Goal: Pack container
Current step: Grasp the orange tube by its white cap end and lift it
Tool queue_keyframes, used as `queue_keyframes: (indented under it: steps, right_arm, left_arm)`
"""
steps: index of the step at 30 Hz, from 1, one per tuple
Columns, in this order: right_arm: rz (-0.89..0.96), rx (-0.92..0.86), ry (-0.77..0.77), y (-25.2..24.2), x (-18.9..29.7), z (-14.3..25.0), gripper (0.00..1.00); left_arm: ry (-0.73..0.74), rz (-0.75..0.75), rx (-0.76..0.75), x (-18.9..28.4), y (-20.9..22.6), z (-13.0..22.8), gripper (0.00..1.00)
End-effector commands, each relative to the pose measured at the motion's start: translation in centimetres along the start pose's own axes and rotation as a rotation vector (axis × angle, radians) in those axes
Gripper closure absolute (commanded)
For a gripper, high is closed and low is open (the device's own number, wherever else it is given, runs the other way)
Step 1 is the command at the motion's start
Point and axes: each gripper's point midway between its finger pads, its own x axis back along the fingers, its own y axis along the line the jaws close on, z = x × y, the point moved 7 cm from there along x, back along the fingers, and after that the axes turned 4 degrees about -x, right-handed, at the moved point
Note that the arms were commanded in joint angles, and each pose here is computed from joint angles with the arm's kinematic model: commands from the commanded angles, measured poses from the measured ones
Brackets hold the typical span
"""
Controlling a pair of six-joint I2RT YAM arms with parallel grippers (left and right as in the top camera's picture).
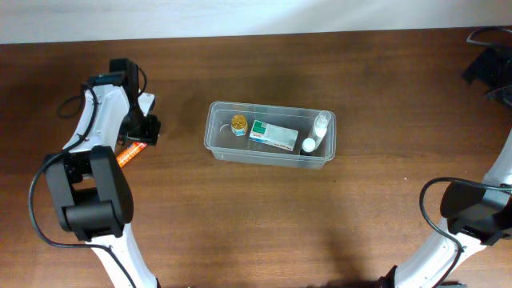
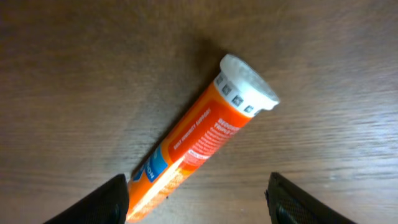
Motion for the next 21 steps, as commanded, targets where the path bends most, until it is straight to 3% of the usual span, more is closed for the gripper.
queue_keyframes:
  steps: [1,19,21]
  right_arm:
    - [0.003,0.000,-0.031,-0.5,1.1,0.0,0.02]
    - [0.003,-0.001,-0.031,-0.5,1.1,0.0,0.02]
    - [0.003,-0.001,-0.031,-0.5,1.1,0.0,0.02]
  left_arm:
    - [0.003,-0.004,-0.027,-1.1,0.0,0.6,0.28]
    - [-0.053,0.013,-0.020,-5.0,-1.2,1.0,0.29]
    - [-0.050,0.014,-0.020,-5.1,-1.2,1.1,0.37]
